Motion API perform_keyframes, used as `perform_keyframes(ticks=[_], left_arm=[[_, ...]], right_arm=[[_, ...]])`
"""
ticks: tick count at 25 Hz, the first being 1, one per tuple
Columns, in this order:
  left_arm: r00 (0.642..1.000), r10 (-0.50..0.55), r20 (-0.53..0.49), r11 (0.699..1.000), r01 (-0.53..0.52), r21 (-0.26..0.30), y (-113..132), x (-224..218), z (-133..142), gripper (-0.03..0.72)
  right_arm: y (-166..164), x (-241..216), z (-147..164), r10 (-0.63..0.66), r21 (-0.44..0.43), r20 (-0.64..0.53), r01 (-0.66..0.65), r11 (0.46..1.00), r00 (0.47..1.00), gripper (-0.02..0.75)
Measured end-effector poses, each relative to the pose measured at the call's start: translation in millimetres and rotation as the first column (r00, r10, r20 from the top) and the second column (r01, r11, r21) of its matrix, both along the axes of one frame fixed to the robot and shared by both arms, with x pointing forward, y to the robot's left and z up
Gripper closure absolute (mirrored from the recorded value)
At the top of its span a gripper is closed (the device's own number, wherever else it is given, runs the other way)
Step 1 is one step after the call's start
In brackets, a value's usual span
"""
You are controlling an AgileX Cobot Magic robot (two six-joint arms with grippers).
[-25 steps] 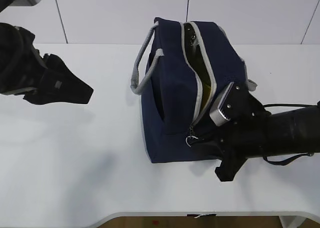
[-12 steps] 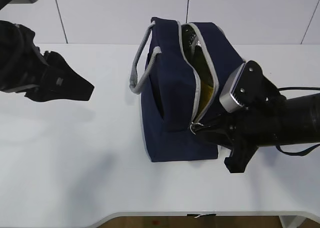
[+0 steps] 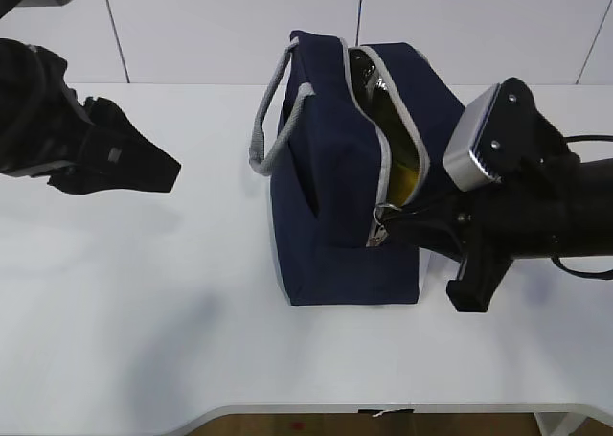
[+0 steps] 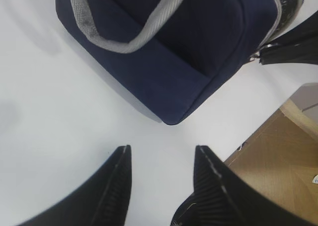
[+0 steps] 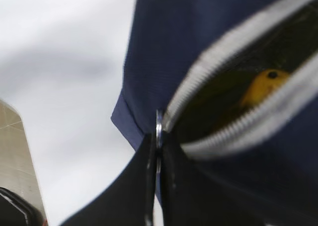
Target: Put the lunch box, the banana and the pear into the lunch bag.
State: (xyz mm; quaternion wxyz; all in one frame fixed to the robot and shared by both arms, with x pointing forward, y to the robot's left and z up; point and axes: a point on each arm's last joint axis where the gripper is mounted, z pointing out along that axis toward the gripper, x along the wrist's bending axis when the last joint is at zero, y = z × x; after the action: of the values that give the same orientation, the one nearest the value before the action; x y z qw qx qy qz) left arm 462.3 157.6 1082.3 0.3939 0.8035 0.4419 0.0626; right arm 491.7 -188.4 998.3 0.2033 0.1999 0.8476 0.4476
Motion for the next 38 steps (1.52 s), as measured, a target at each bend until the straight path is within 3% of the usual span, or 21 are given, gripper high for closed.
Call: perform_keyframes(ticks=[9,21,32,38], left_arm=[[1.0,0.001,-0.002,1.0,-0.001,-0.004,0,0,0,0.371],[1.0,0.005,-0.01,1.0,-0.005,-0.021,-1,0,1,0.371],[0.999,-0.006,-0.035,0.999,0.005,-0.042,-3,-2,1,0.371],[0.999,0.006,0.033,0.999,-0.005,-0.045,-3,2,4,0.371]], right_arm=[[-1,-5,21,0.035,-0.021,0.1,-0.033,0.999,0.994,0.731],[15,17,75,0.127,0.0,0.267,-0.132,0.991,0.955,0.731],[44,34,89,0.224,0.067,0.237,-0.246,0.967,0.945,0.731],[44,34,88,0.233,0.064,0.207,-0.251,0.966,0.95,0.731]])
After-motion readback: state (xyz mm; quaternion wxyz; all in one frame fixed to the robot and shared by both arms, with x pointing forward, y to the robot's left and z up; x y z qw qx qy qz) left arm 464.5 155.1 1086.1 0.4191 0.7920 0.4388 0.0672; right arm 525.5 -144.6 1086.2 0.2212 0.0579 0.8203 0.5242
